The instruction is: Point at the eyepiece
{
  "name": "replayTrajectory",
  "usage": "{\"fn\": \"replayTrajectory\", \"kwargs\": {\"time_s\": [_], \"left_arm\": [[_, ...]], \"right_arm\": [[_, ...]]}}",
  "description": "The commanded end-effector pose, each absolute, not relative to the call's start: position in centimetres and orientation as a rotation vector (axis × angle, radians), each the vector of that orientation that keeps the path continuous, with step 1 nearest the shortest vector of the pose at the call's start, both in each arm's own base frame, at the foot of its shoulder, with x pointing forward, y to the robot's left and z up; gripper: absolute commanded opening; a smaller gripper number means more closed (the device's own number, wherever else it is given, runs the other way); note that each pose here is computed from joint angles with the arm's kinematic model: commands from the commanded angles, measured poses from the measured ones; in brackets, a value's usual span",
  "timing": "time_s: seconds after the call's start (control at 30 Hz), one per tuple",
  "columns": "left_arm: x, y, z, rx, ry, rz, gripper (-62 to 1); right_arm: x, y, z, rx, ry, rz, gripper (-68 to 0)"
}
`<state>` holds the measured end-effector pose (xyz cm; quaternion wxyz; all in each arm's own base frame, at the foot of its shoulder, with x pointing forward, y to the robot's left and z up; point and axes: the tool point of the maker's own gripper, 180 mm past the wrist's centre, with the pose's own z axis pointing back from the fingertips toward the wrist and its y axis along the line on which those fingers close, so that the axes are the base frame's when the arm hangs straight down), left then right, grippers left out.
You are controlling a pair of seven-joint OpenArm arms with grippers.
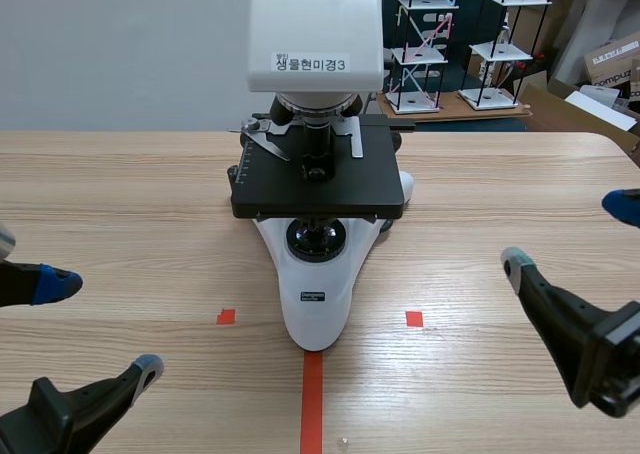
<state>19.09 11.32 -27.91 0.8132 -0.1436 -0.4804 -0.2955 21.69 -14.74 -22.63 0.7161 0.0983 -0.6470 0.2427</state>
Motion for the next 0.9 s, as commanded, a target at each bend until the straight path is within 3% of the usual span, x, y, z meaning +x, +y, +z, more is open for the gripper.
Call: {"fn": "replayTrajectory", "kwargs": {"time_s": [0.0, 0.1, 0.43, 0.87], "left_arm": [[19.2, 10.8, -27.3, -0.325, -1.049, -0.630, 1.4], [19.5, 10.5, -26.6, -0.348, -1.094, -0.615, 1.4], [20.7, 9.5, -21.2, -0.461, -1.386, -0.548, 1.4], [20.8, 9.5, -20.6, -0.473, -1.417, -0.542, 1.4]], "right_arm": [[22.0, -15.0, -22.1, 0.211, -1.450, 0.531, -8.4], [21.7, -14.9, -23.2, 0.215, -1.389, 0.543, -8.4], [21.7, -14.9, -23.2, 0.215, -1.389, 0.542, -8.4], [21.7, -14.9, -23.2, 0.215, -1.389, 0.542, -8.4]]}}
